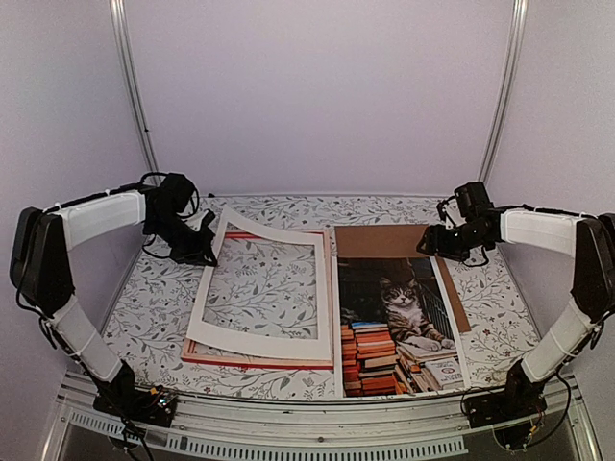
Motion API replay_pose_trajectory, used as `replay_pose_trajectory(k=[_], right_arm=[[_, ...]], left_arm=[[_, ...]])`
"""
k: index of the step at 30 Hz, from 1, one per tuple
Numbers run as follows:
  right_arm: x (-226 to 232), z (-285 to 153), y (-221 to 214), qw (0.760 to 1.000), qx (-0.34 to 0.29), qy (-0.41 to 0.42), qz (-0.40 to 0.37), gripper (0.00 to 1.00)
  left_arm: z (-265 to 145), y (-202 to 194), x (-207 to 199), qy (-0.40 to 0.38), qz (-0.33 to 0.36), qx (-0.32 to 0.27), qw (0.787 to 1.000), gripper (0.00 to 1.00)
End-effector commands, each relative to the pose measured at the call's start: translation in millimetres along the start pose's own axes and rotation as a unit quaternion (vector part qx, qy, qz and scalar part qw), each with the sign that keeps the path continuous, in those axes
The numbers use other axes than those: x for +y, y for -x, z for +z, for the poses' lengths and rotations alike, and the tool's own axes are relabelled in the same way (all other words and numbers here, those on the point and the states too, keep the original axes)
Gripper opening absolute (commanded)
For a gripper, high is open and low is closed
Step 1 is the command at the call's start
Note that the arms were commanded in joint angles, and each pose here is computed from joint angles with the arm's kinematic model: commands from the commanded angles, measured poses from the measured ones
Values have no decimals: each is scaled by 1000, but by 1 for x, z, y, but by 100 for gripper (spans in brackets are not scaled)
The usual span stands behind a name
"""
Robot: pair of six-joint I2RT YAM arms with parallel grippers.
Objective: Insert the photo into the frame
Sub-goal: Place the mat board on the glass panel.
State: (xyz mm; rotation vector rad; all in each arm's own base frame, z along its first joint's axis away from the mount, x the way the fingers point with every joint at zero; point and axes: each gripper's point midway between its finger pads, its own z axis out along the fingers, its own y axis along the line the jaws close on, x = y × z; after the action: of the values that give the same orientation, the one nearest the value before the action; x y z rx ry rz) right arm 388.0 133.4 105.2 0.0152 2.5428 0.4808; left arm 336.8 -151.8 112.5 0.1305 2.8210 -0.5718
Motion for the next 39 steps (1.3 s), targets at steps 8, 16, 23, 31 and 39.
replay_pose_trajectory(k=[8,16,23,31,39], right_arm=[[1,11,-6,1000,5,6,-8,70],[-1,10,-7,1000,7,-1,-8,70],[-1,11,-9,1000,9,-3,-7,70],[-1,8,-8,1000,8,-7,-8,70],[-2,9,-9,1000,10,-9,-7,70]], left_arm=[[8,11,25,60,21,15,998,0],[21,8,27,49,6,11,999,0],[23,7,24,31,-19,-9,999,0],[23,8,28,29,-36,-29,999,0],[22,14,29,23,-41,-44,998,0]])
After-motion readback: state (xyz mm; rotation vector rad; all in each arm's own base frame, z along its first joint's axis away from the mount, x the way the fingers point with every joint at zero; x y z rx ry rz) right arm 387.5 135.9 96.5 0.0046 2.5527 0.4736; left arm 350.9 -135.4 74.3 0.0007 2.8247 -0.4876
